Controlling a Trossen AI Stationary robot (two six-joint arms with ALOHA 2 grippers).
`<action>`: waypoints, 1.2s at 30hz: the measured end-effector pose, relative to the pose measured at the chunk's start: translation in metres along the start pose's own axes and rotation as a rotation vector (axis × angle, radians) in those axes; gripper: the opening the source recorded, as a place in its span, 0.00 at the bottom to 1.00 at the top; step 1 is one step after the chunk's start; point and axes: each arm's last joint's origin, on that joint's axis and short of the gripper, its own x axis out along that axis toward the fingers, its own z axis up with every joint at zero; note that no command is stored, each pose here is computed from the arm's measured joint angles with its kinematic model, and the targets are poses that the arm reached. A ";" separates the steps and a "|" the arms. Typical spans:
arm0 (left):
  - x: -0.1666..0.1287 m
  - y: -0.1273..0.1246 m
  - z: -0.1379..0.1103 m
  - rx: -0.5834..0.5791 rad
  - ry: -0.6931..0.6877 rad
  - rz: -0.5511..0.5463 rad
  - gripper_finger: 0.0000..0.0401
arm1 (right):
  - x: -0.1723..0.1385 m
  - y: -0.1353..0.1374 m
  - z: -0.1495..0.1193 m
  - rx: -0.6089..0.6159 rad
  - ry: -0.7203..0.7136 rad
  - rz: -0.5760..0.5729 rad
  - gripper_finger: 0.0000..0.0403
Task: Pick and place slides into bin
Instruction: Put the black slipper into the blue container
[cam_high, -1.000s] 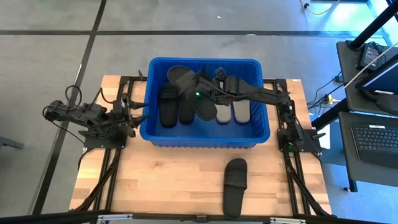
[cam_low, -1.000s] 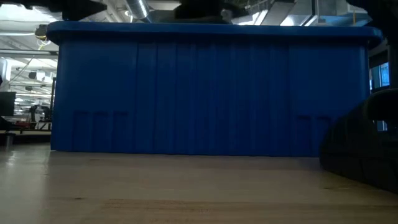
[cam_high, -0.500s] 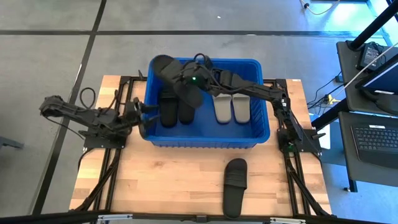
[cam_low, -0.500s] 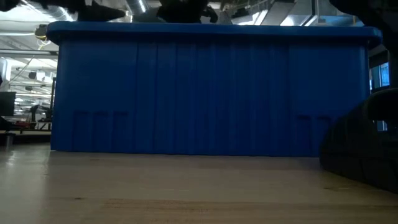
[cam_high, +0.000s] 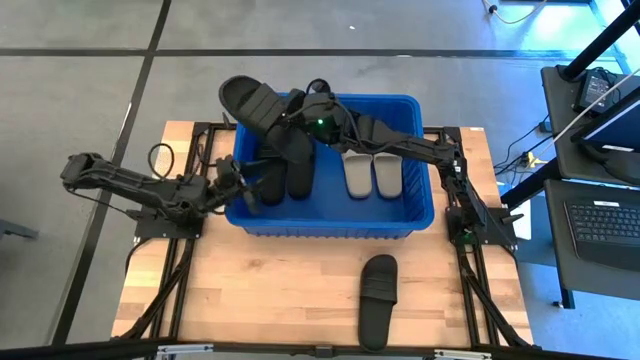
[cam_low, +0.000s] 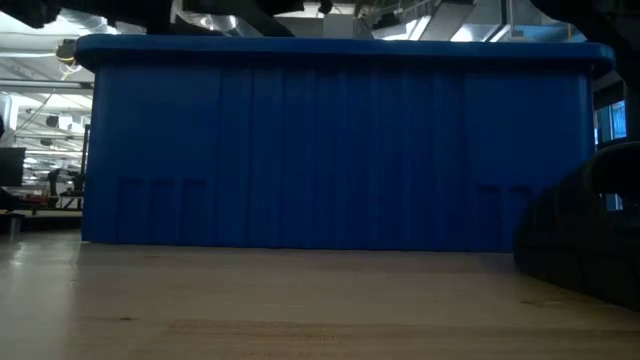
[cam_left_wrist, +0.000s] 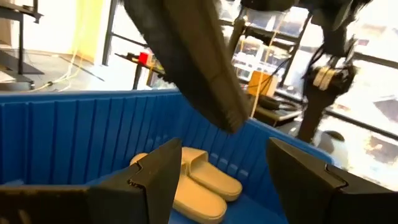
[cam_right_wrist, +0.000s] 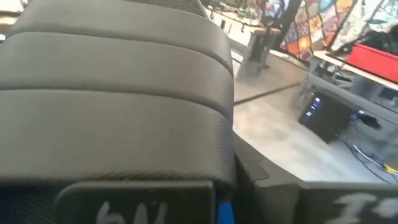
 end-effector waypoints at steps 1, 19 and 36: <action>0.003 0.000 -0.002 0.005 0.001 0.011 0.57 | 0.000 0.000 0.001 0.007 -0.012 0.012 0.03; 0.054 -0.031 0.024 0.167 -0.053 0.108 0.57 | 0.000 0.002 0.009 0.014 -0.094 0.024 0.03; 0.059 -0.036 0.018 0.146 -0.034 0.078 0.57 | -0.004 0.010 0.007 -0.070 -0.078 0.044 0.03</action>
